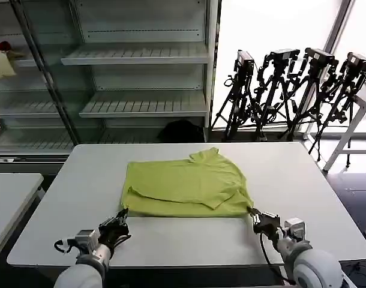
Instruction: Fold and organize the clothes.
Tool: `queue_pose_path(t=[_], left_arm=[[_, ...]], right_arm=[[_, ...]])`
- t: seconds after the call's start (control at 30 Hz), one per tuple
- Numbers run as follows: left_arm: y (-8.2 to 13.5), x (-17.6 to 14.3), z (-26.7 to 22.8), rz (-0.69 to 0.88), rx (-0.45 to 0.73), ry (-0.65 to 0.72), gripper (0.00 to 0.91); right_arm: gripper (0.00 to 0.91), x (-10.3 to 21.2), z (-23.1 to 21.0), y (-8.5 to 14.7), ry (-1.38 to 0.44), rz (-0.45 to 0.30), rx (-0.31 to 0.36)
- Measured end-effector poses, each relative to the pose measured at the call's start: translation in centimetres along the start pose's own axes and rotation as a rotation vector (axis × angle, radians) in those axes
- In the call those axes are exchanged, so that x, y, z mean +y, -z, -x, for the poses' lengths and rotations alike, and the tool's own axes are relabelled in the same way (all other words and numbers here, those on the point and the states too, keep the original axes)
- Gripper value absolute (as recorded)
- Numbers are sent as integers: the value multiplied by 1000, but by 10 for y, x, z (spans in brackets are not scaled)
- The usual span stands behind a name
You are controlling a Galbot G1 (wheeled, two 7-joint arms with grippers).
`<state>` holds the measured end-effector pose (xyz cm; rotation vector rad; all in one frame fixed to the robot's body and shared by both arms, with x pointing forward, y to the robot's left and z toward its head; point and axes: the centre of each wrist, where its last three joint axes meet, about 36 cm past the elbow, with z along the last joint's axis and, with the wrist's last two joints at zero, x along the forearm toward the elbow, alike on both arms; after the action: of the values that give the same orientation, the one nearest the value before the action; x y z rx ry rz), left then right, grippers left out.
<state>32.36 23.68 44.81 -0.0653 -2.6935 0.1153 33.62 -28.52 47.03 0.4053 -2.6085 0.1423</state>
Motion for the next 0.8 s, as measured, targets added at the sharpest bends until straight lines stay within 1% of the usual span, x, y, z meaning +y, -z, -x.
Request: queue_pose_path(t=[0.23, 0.33, 0.43, 0.8], left_arm=[[-12, -13, -41, 6, -1, 73, 10], [-18, -17, -59, 6, 5, 103, 0], [-27, -19, -73, 11, 22, 135, 10], [-50, -28, -105, 21, 73, 191, 20]], right_arm=[[0, 11, -30, -7, 21, -18, 36], [0, 13, -40, -14, 19, -22, 56], [0, 15, -48, -22, 15, -17, 77], [0, 30, -70, -39, 25, -2, 121]])
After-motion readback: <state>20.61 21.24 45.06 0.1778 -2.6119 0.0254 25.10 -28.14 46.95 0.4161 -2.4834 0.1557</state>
